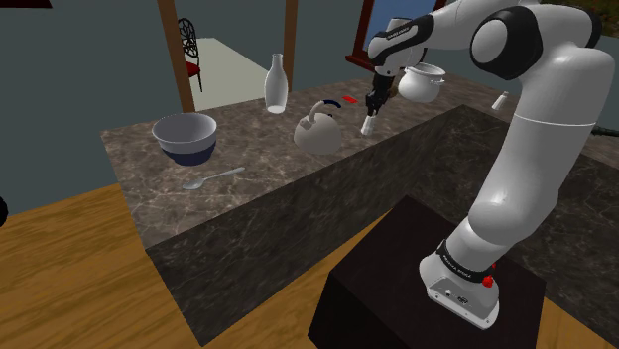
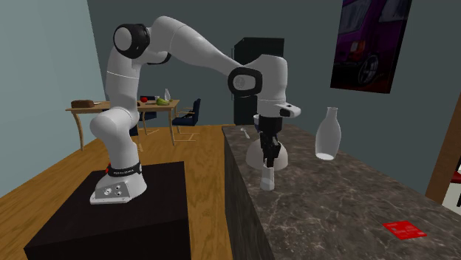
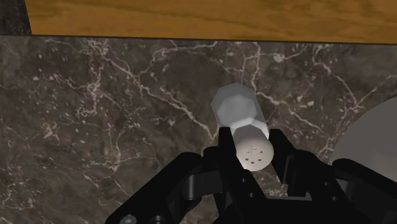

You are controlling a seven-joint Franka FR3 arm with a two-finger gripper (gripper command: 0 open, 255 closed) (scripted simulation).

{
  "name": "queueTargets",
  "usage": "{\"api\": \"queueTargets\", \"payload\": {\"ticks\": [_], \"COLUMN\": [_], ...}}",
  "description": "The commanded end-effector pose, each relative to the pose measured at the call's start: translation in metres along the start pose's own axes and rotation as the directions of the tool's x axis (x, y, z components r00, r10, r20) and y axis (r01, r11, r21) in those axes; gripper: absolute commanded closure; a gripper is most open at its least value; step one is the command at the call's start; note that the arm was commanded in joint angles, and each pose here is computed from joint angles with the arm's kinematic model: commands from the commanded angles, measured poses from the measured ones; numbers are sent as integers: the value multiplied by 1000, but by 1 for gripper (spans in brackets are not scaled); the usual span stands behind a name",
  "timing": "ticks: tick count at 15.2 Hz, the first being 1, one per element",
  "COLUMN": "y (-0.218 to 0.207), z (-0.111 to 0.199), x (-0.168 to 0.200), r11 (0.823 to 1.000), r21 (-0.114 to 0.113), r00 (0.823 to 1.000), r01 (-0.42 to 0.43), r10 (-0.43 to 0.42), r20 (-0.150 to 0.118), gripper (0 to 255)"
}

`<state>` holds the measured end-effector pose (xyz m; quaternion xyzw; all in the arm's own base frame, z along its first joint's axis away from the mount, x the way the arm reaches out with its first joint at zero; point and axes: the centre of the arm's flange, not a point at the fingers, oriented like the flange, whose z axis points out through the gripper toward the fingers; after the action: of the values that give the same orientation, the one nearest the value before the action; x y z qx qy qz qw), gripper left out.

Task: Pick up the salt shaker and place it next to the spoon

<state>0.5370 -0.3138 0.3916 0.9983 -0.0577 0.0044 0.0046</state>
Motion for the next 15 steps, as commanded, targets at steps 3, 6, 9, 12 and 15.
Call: {"api": "queueTargets", "payload": {"ticks": [3, 6, 9, 12, 15], "y": [0, 0, 0, 0, 1], "z": [-21, -36, -52, -68, -84], "x": [0, 0, 1, 1, 1], "r11": [1000, 1000, 1000, 1000, 1000], "r21": [0, 0, 0, 0, 0], "r00": [1000, 1000, 1000, 1000, 1000], "r01": [0, 0, 0, 0, 0], "r10": [0, 0, 0, 0, 0], "r20": [0, 0, 0, 0, 0], "gripper": [255, 255, 255, 255, 255]}}
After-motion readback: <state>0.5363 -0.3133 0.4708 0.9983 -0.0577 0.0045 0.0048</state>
